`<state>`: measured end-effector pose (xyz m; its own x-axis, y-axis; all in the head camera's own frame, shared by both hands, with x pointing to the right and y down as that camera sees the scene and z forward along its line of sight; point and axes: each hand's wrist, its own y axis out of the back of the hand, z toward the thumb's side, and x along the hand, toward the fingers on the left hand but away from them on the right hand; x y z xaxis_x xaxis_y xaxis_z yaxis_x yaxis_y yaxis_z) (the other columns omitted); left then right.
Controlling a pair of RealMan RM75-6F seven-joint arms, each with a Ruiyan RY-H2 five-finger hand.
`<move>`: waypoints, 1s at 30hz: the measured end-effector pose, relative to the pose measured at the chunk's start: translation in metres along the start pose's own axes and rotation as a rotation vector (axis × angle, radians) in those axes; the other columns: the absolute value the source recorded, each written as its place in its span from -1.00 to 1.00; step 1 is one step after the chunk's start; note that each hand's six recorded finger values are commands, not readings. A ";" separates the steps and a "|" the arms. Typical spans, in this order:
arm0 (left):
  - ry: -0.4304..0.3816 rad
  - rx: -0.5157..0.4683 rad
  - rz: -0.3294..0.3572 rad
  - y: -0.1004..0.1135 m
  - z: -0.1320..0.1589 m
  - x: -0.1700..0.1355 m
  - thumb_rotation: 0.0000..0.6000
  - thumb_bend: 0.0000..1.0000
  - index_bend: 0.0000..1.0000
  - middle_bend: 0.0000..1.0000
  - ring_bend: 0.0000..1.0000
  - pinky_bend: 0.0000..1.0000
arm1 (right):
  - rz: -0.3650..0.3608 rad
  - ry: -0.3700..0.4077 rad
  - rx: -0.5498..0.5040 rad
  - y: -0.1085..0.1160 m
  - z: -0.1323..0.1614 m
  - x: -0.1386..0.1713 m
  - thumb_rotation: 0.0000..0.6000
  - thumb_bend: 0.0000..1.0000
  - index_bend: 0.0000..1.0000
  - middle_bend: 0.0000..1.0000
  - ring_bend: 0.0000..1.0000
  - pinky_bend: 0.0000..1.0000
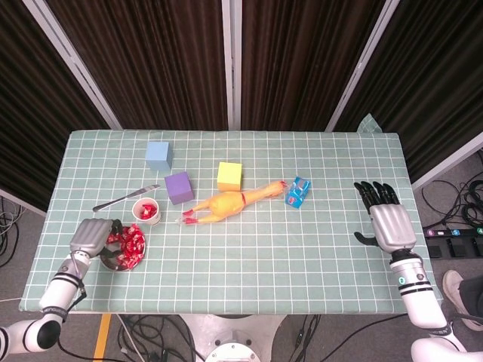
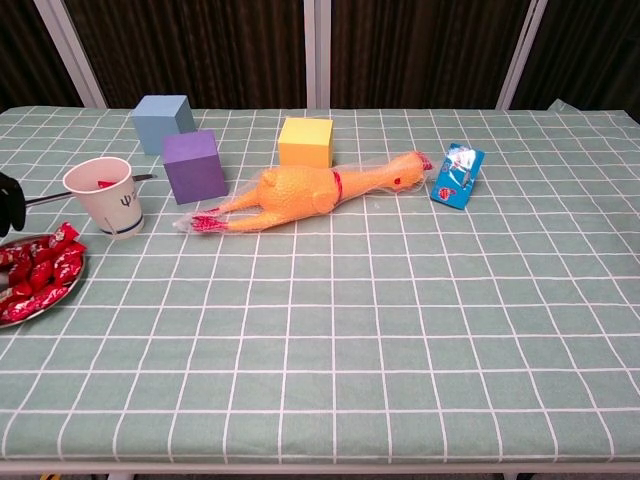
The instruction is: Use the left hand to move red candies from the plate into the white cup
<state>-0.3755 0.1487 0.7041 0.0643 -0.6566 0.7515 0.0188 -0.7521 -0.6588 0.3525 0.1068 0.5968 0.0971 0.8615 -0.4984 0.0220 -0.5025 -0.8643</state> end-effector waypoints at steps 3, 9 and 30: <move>0.003 0.025 -0.008 -0.005 -0.003 0.006 1.00 -0.62 -0.01 0.07 0.82 0.94 | -0.004 -0.005 0.003 0.001 -0.001 0.001 1.00 -0.80 -0.98 -0.86 -1.00 -1.00; -0.009 0.049 -0.034 -0.016 -0.004 0.010 1.00 -0.62 -0.01 0.05 0.81 0.94 | -0.001 -0.004 0.006 0.001 0.000 0.000 1.00 -0.80 -0.98 -0.86 -1.00 -1.00; -0.064 0.042 -0.029 -0.025 0.002 0.020 1.00 -0.63 -0.08 -0.04 0.80 0.93 | 0.022 -0.014 0.013 -0.004 0.003 -0.005 1.00 -0.80 -0.95 -0.85 -1.00 -1.00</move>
<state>-0.3730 0.1548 0.7357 0.1263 -0.6289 0.7671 0.0636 -0.7666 -0.6389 0.3493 0.1052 0.6027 0.0836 0.8513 -0.5180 0.0067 -0.5203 -0.8539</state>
